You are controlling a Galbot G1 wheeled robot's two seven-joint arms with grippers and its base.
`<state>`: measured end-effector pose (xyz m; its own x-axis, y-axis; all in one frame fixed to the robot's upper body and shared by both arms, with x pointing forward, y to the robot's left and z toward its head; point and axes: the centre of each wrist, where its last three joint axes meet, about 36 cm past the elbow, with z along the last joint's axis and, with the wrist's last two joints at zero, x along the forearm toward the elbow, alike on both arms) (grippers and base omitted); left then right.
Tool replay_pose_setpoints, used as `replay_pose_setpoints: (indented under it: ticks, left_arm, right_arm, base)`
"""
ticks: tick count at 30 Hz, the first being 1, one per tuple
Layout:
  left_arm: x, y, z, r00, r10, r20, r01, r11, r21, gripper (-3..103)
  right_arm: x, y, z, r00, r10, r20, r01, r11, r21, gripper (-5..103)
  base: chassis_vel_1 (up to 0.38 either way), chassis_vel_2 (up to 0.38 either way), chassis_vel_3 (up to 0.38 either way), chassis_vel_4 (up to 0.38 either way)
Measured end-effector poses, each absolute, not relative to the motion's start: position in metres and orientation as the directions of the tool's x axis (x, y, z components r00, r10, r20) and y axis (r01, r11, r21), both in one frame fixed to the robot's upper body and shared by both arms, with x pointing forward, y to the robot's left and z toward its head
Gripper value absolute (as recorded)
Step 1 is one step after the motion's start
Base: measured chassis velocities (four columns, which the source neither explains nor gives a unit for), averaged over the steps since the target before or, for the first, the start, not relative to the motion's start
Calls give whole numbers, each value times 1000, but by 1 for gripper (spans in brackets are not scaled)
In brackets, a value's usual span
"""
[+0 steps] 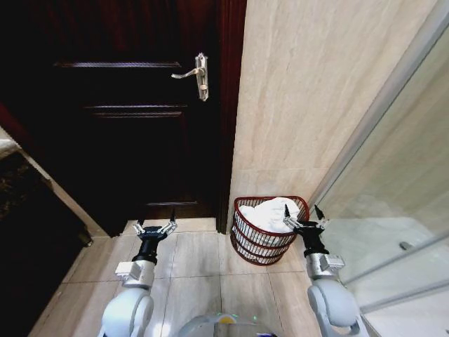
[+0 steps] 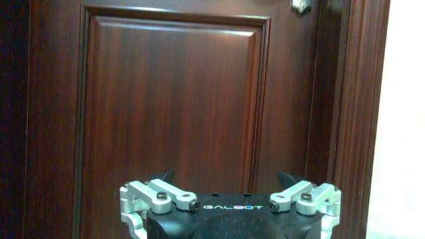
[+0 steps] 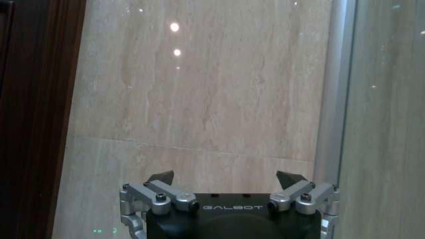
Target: Discard the used towel into the hamper.
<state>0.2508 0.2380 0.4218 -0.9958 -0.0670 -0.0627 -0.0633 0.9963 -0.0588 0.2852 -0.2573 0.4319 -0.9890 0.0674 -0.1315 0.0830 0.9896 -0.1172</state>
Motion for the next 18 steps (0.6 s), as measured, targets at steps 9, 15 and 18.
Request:
replay_pose_setpoints:
  ticks: [9,15,18]
  left_arm:
    - [246,254,426,-988,-98,-120,-94,995,-36,100]
    - [248,256,419,-986,-97,-135,-93,995,-34,100]
    - [248,249,420,-988,-91,-128,-85,995,-50,100]
  right_arm:
    - [276,-253,431,-985,81,-152,96,991,-96,100]
    - [280,-251,430,-980,99,-170,115,990,-86,100]
    - [280,-253,432,-979,108,-175,125,988,-89,100]
  base:
    - [0,0,0,0]
    - [0,0,0,0]
    - [0,0,0,0]
